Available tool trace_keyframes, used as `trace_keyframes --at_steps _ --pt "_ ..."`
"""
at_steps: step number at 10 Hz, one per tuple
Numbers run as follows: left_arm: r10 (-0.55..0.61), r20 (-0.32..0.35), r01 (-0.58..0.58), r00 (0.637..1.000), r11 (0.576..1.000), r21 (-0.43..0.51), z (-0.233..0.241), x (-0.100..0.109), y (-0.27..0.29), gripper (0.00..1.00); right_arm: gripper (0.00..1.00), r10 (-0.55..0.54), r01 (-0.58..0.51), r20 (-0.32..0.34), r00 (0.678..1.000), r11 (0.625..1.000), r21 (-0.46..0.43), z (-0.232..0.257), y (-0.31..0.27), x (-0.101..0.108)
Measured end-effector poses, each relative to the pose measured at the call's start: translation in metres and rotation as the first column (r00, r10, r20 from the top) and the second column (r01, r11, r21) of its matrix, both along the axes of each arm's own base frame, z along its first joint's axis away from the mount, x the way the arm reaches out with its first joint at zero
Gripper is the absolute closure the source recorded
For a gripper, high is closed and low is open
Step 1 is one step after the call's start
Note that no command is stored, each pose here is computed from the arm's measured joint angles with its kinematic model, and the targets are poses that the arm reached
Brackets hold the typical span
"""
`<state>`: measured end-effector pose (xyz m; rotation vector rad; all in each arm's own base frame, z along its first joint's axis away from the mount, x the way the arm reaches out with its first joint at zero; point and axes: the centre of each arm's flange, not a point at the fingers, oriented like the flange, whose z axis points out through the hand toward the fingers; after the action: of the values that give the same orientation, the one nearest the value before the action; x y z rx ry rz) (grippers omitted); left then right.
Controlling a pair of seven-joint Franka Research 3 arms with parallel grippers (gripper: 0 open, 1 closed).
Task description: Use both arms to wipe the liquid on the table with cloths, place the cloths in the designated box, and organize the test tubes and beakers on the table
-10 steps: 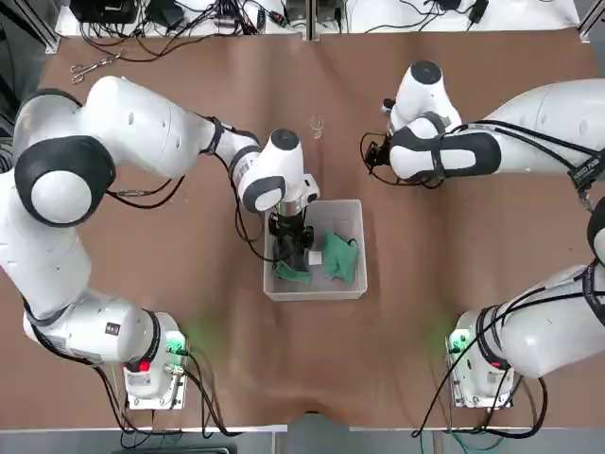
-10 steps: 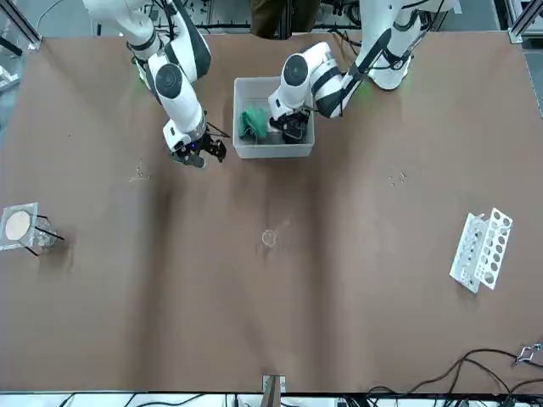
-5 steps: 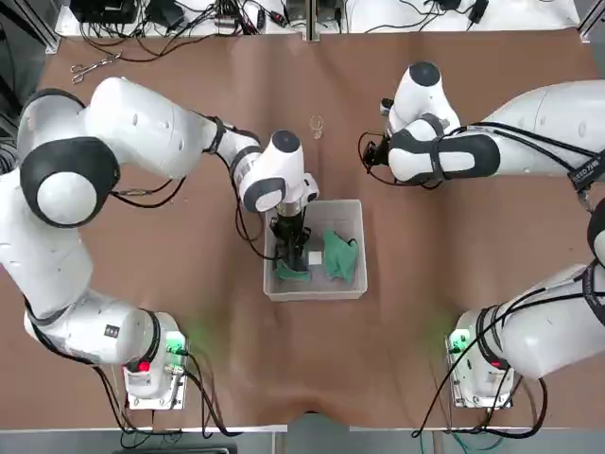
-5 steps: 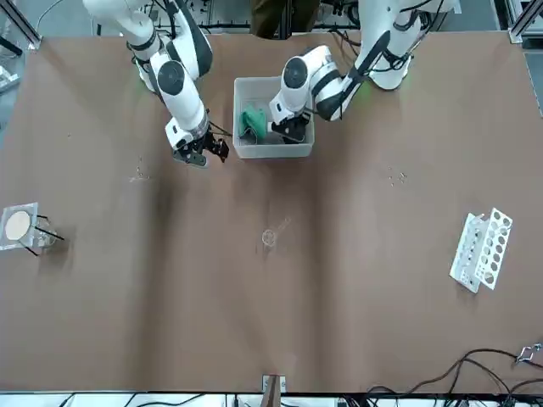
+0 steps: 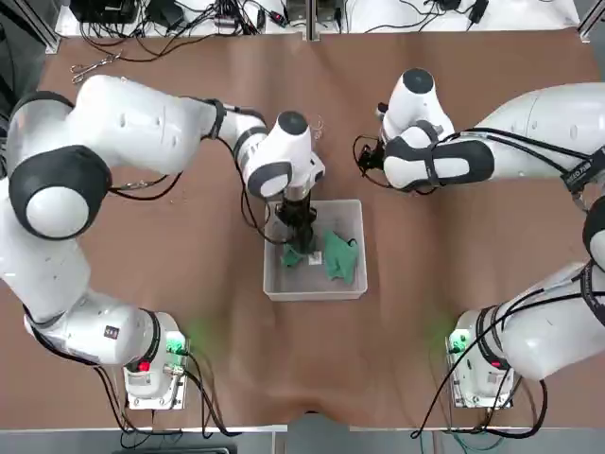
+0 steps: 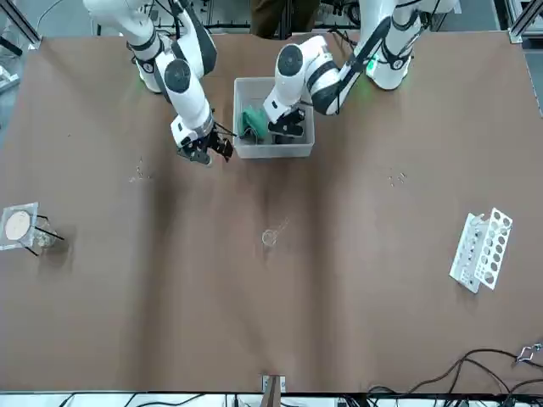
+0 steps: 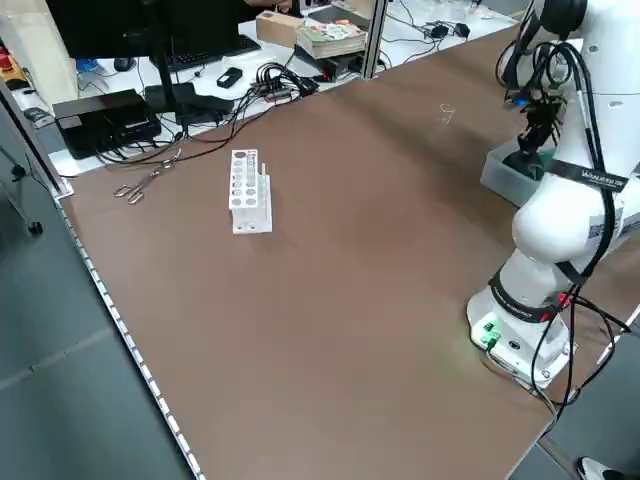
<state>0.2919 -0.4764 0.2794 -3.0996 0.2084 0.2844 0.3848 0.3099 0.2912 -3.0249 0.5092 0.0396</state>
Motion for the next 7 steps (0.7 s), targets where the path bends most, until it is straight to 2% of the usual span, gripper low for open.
trace_keyframes --at_steps 1,3,5,7 --pt "0.010 0.020 -0.011 1.000 1.000 0.008 0.022 0.010 -0.005 0.94 0.01 -0.022 0.022 -0.003 1.000 1.000 0.000 0.000 0.012 -0.009" --pt "0.047 0.064 -0.047 0.997 0.999 -0.009 0.064 0.035 -0.010 0.94 0.01 -0.051 0.051 -0.014 0.999 0.999 -0.003 0.001 0.053 -0.049" --pt "0.107 0.097 -0.106 0.990 0.994 -0.015 0.099 0.071 0.003 0.94 0.01 -0.066 0.066 -0.023 0.998 0.998 -0.007 0.000 0.089 -0.092" --pt "0.157 0.132 -0.160 0.979 0.987 0.013 0.126 0.108 0.036 0.94 0.01 -0.045 0.044 -0.027 0.999 0.999 -0.010 0.000 0.106 -0.116"
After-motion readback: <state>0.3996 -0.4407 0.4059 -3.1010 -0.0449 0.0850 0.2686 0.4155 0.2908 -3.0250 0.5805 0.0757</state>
